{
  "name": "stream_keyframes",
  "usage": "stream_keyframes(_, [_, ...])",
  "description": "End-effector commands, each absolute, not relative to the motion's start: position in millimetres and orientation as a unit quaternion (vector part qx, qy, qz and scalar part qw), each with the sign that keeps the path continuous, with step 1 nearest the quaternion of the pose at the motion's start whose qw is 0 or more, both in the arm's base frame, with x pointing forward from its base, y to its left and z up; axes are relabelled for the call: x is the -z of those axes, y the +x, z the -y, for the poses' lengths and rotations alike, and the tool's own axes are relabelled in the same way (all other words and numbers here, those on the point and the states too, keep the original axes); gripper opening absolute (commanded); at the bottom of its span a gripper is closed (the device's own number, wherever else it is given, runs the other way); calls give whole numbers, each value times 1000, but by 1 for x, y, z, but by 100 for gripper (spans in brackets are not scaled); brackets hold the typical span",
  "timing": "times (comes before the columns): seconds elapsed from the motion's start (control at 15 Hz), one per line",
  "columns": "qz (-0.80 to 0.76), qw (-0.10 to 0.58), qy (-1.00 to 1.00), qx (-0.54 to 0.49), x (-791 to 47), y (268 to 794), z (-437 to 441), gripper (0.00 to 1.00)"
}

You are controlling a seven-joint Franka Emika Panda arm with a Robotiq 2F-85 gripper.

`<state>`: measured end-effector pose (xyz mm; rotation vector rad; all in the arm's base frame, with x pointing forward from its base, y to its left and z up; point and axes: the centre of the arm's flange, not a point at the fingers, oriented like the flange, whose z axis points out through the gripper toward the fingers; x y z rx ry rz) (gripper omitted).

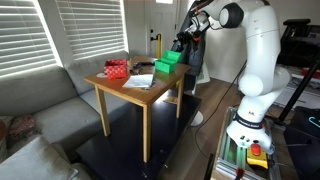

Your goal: Close the green container

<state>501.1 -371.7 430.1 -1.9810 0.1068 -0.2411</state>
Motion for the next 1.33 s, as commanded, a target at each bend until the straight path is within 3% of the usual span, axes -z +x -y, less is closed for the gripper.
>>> stream_keyframes(0.0, [-44,559,-821,107,-449,503,366,100])
stream_keyframes(0.8, [-54,563,-819,94,-462,526,330,100])
stream_keyframes(1.27, [-143,481,-861,82,-448,540,331,100])
